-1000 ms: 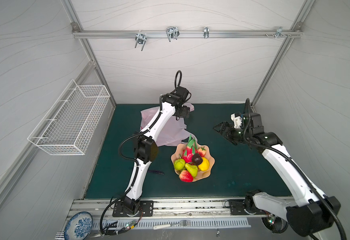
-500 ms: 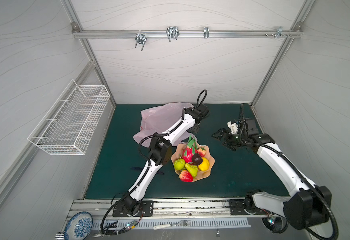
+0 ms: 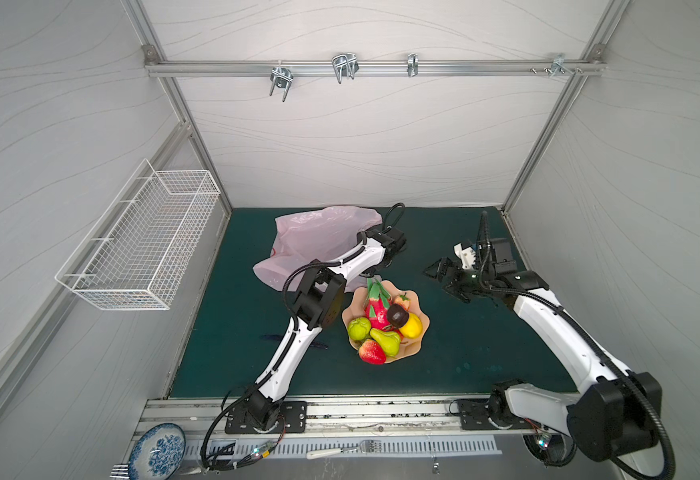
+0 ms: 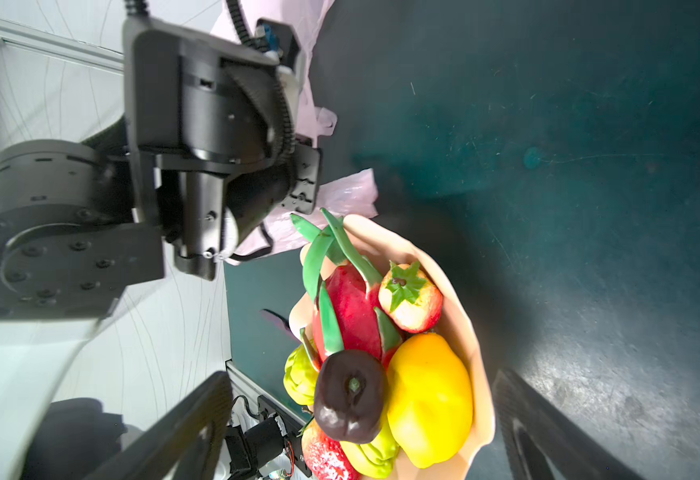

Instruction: Place the fruits into the plastic bag

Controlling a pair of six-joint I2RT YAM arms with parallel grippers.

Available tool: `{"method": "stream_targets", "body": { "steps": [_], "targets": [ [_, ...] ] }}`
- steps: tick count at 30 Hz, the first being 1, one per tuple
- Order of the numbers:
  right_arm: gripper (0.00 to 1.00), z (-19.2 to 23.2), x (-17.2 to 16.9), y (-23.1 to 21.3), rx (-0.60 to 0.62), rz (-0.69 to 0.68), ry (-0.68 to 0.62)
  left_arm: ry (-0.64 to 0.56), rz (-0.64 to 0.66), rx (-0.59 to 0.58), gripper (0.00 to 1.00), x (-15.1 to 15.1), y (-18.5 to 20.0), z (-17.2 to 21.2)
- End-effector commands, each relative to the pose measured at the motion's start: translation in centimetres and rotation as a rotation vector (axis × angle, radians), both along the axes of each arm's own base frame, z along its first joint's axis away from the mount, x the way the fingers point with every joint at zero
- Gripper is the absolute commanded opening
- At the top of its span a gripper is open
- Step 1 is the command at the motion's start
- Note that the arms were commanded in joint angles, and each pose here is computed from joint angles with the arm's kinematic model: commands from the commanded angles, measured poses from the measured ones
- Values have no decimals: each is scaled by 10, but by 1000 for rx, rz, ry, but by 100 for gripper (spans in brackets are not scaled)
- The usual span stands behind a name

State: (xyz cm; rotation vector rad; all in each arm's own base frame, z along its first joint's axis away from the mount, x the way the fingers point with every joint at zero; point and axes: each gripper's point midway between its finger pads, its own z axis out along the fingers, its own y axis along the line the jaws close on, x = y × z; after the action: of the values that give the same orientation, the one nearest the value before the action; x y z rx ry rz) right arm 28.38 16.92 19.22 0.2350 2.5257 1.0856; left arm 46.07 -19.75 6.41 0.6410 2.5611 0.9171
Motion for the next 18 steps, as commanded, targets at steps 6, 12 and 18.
{"method": "stream_targets", "body": {
  "steps": [6,12,18],
  "targets": [
    [99,-5,26,10,64,-19,7,-145,77,-209,0,2,31,75],
    [99,-7,42,49,101,59,21,-192,84,-320,0,-19,49,115],
    [98,-14,57,109,163,172,64,-242,96,-440,0,-40,63,149]
  ]
}}
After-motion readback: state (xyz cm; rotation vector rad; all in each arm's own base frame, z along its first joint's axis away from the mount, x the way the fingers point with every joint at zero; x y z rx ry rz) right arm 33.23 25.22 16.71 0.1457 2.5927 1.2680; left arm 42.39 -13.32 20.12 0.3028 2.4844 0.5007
